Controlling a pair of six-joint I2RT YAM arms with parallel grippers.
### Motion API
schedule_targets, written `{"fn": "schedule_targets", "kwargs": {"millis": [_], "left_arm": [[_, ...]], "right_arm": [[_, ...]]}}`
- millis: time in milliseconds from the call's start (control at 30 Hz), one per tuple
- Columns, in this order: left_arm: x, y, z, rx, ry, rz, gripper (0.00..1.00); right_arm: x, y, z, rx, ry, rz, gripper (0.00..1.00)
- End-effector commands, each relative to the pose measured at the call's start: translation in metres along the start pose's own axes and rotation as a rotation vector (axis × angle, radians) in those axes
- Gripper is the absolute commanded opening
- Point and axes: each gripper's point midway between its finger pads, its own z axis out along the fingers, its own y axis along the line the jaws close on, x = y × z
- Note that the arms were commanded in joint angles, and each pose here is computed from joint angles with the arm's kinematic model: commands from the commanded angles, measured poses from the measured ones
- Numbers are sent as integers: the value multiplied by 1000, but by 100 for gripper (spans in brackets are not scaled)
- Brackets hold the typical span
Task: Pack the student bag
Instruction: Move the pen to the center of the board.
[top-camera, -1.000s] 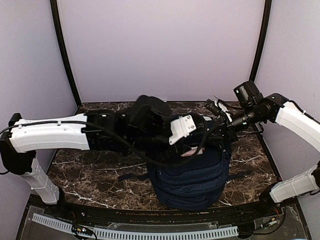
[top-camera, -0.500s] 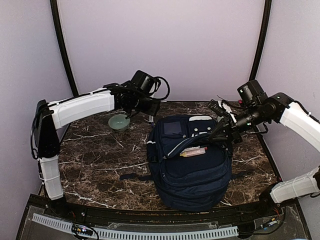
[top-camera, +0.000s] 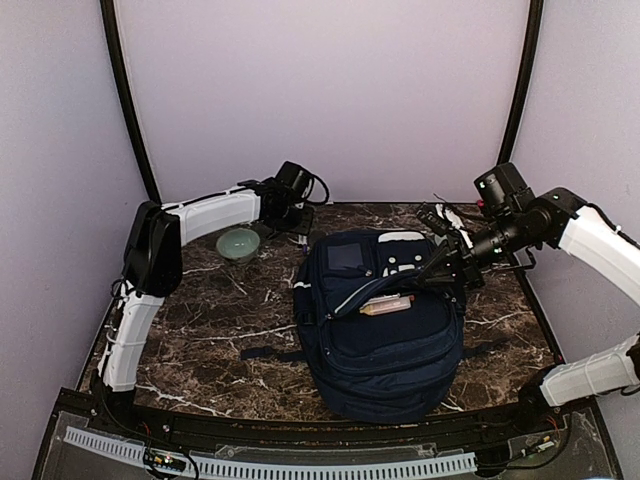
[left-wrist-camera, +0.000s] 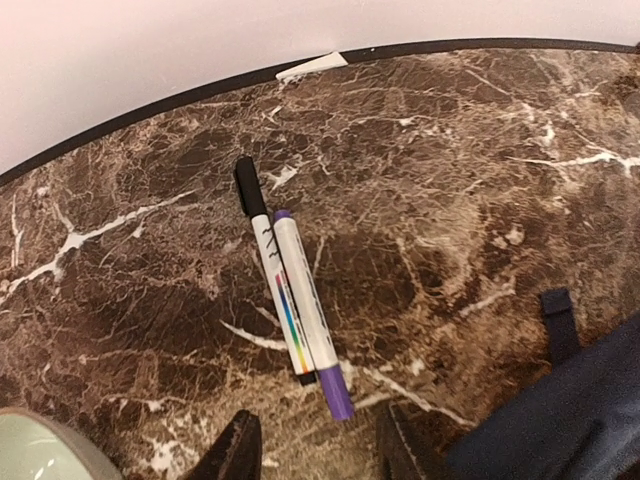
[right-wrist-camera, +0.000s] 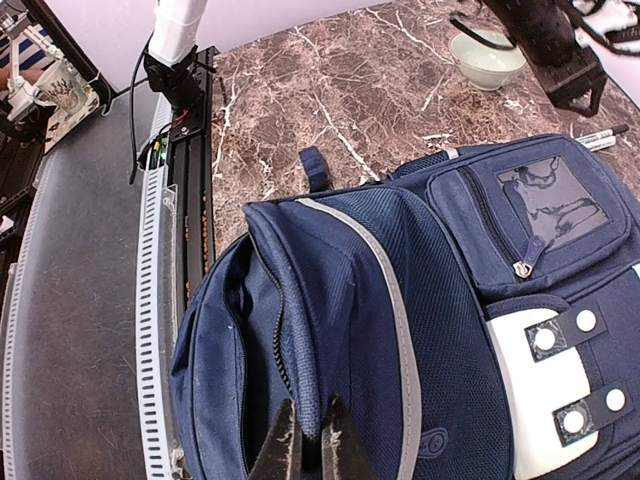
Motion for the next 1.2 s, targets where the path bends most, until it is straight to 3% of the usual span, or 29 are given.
{"fn": "schedule_targets", "kwargs": {"millis": [0, 267, 333, 733, 933, 1167], "left_arm": [[-8, -2, 25, 17, -14, -38, 41], [0, -4, 67, -14, -27, -37, 38], [-2, 14, 77, -42, -29, -52, 38], [7, 29, 110, -46, -23, -78, 39], [19, 26, 118, -19, 18, -53, 33], [42, 31, 102, -23, 115, -57, 20]], "right_arm": [[-17, 9, -6, -39, -78, -40, 0], [-9, 12, 0, -80, -63, -23, 0], [-7, 11, 1, -78, -58, -18, 0], [-5, 0, 12, -101, -34, 21, 0], [-7, -3, 15, -109, -29, 30, 0], [-10, -5, 15, -112, -29, 29, 0]]}}
